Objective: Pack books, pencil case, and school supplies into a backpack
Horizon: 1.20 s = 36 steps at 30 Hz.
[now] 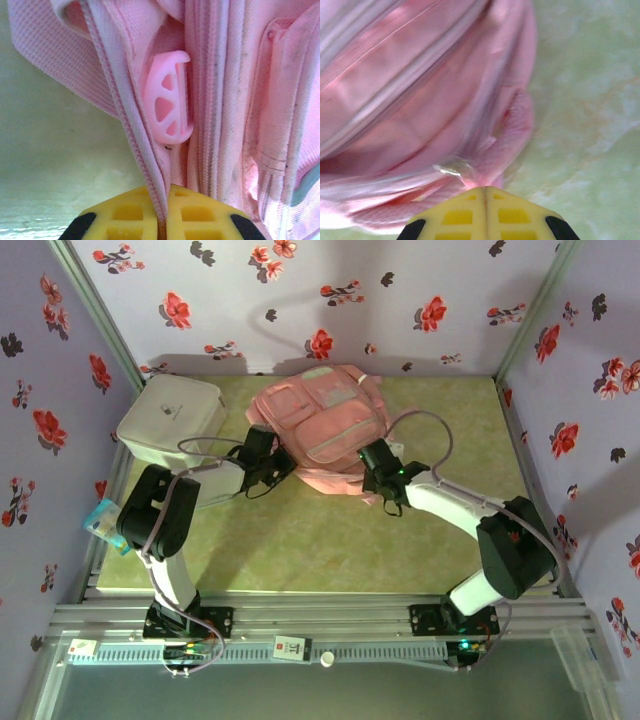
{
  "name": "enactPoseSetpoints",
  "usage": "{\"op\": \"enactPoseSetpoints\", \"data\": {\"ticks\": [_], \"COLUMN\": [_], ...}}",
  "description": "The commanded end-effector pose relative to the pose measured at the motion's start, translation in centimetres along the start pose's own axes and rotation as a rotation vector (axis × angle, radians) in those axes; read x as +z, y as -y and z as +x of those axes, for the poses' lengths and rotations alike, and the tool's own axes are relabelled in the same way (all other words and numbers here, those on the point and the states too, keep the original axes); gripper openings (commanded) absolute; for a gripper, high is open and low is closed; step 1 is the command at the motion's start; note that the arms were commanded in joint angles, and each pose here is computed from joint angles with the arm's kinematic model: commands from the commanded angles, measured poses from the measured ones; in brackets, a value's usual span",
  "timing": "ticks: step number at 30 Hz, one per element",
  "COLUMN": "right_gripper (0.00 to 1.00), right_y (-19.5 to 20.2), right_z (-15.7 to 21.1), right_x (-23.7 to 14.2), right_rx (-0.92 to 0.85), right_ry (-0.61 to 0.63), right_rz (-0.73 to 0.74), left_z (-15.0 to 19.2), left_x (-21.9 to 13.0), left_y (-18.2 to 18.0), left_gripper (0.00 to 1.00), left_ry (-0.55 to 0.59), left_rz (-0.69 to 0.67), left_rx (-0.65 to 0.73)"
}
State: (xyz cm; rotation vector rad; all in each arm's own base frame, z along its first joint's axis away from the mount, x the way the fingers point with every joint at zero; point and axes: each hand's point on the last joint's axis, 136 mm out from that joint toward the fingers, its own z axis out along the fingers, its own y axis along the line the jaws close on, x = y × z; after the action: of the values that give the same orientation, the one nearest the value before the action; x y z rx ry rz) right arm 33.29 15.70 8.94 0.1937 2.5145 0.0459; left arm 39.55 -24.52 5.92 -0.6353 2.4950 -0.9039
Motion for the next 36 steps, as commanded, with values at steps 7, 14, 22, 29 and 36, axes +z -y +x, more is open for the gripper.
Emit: {"op": "enactPoseSetpoints", "data": {"ticks": [7,14,22,29,36], "right_gripper": [0.00,0.00,0.09,0.32,0.54], "right_y": [-5.0,-11.1,-9.1,-5.0,-2.6], "right_z": [2.0,3.0,-0.3,-2.5,-2.6], "right_x": [0.2,-0.6,-2.9,-3.1,-0.9], "right_rx": [-0.115,-0.182,-0.130,-0.030,-0.041], "right_ry": [-0.120,-0.132,-0.019,-0.018,-0.098], "right_rz": [-0.229,-0.381,-0.318,-0.315,-0.288], "left_z": [-4.0,-6.0,-4.4,-0.9,4.7], "left_x": [-1.0,-4.5,-8.2,-8.1,-5.8], "left_y": [-0.5,-2.2,-0.7,1.6,2.9], "left_gripper": [0.22,0.46,0.58,0.64,0.68], "left_ry": [0.048,0.099,0.096,0.038,-0.041], "left_rz": [-0.119,-0.201,-0.131,-0.046,0.002], "left_rx": [0.152,0.181,0.159,0.137,0.054]}}
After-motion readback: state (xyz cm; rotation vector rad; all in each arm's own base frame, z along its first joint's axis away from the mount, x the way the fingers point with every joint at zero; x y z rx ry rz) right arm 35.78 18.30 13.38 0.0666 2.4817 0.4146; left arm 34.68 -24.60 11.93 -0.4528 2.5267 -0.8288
